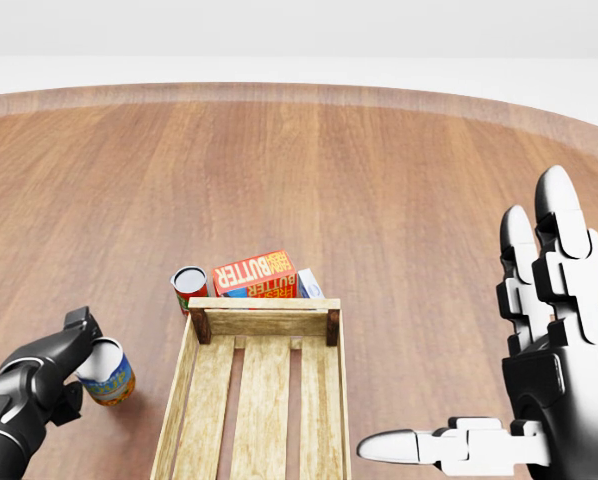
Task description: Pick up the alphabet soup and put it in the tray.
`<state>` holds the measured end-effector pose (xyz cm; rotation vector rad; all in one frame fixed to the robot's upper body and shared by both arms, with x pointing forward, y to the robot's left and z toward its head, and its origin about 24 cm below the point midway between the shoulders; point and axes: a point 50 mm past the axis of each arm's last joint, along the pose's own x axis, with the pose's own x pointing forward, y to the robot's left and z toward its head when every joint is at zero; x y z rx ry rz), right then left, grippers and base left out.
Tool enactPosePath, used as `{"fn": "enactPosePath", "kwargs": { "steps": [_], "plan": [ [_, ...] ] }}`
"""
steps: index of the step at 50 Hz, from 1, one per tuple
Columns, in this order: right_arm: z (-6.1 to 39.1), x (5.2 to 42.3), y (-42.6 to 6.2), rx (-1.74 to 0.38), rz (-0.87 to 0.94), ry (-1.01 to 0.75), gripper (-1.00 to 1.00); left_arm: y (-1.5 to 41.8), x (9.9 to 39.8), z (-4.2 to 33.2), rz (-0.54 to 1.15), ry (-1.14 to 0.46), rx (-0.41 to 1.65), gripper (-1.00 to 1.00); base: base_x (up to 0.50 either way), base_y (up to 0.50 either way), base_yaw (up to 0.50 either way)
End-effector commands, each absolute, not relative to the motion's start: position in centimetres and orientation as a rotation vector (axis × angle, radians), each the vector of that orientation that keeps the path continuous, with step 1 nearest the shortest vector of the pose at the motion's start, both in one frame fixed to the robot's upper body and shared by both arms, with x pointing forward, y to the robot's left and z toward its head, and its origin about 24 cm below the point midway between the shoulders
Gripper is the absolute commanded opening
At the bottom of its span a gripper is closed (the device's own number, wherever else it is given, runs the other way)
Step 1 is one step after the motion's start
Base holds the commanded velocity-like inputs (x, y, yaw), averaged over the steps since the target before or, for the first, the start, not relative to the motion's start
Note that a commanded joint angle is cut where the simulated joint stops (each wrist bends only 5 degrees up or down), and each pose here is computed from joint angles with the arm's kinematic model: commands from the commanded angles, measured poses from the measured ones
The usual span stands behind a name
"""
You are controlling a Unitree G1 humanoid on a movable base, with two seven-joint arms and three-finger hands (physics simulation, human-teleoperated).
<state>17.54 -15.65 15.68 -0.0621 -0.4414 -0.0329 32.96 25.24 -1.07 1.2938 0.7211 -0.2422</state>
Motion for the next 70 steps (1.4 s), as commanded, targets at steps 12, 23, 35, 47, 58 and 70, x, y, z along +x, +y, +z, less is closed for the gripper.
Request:
{"fn": "enactPosePath", "kwargs": {
  "steps": [12,23,35,47,58,70],
  "plan": [
    [15.6,17.7,-15.5,-0.062,-0.032,-0.437,1.0,28.6,33.1,6.9,-0.084,0.483,1.274,-1.0,0.0,0.0,0.0],
    [15.7,17.5,-15.6,-0.061,-0.035,-0.442,1.0,28.2,32.1,9.7,-0.093,0.419,1.263,-1.0,0.0,0.0,0.0],
    [15.7,17.6,-15.6,-0.061,-0.036,-0.441,1.0,26.9,31.7,11.8,-0.116,0.345,1.272,-1.0,0.0,0.0,0.0],
    [15.8,17.6,-15.6,-0.062,-0.039,-0.448,1.0,23.6,30.7,13.4,-0.193,0.231,1.278,-1.0,0.0,0.0,0.0],
    [15.8,17.6,-15.7,-0.058,-0.042,-0.448,1.0,19.2,29.4,14.0,-0.24,0.096,1.291,-1.0,0.0,0.0,0.0],
    [15.8,17.5,-15.7,-0.057,-0.045,-0.45,1.0,15.3,27.9,13.8,-0.286,0.014,1.307,-1.0,0.0,0.0,0.0]
  ]
}}
